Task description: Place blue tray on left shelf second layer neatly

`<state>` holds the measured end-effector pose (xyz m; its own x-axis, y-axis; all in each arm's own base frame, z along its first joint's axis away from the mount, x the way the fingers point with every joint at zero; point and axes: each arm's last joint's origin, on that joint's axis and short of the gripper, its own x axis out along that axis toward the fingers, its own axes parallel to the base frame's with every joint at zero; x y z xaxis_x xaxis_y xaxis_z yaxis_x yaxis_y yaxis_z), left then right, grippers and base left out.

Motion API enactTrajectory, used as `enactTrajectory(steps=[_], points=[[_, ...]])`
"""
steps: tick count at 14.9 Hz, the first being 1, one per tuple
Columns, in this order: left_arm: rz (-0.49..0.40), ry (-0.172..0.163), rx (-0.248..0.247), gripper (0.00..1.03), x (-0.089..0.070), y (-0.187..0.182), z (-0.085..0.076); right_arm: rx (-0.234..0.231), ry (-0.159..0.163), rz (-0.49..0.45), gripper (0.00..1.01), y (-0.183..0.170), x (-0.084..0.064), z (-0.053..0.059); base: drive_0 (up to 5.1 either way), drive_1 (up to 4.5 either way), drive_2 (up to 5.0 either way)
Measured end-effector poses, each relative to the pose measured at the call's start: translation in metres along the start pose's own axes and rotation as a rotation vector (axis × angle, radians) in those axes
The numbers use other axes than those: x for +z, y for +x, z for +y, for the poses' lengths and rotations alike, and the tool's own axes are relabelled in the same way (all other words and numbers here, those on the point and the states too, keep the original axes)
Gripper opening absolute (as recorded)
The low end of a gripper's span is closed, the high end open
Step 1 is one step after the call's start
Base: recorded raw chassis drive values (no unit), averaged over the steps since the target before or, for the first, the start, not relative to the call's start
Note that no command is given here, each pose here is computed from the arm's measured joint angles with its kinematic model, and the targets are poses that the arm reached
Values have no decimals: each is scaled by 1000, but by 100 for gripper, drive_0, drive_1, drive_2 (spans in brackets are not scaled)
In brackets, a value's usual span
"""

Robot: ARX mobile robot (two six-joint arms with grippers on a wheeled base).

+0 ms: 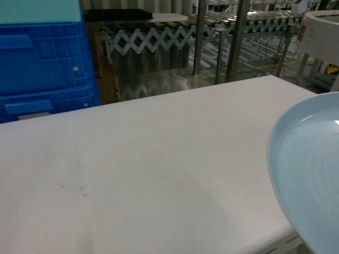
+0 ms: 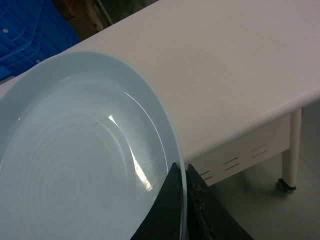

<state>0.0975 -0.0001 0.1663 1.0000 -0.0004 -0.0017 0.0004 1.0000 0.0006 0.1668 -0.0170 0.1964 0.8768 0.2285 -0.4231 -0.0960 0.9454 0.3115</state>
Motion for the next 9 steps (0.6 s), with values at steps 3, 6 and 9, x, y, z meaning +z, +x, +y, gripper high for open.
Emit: enactTrajectory(steps=[3, 6, 9], points=[[-1, 0, 0, 98, 0, 0, 0, 0, 0, 0, 2, 0, 0, 0, 0, 0, 0], [-4, 0, -3, 98, 0, 0, 0, -17, 5, -1, 2, 0, 0, -1, -145, -145, -145], [-2, 0, 0, 98, 0, 0, 0, -8, 3, -1, 2, 0, 0, -1, -145, -145, -145]])
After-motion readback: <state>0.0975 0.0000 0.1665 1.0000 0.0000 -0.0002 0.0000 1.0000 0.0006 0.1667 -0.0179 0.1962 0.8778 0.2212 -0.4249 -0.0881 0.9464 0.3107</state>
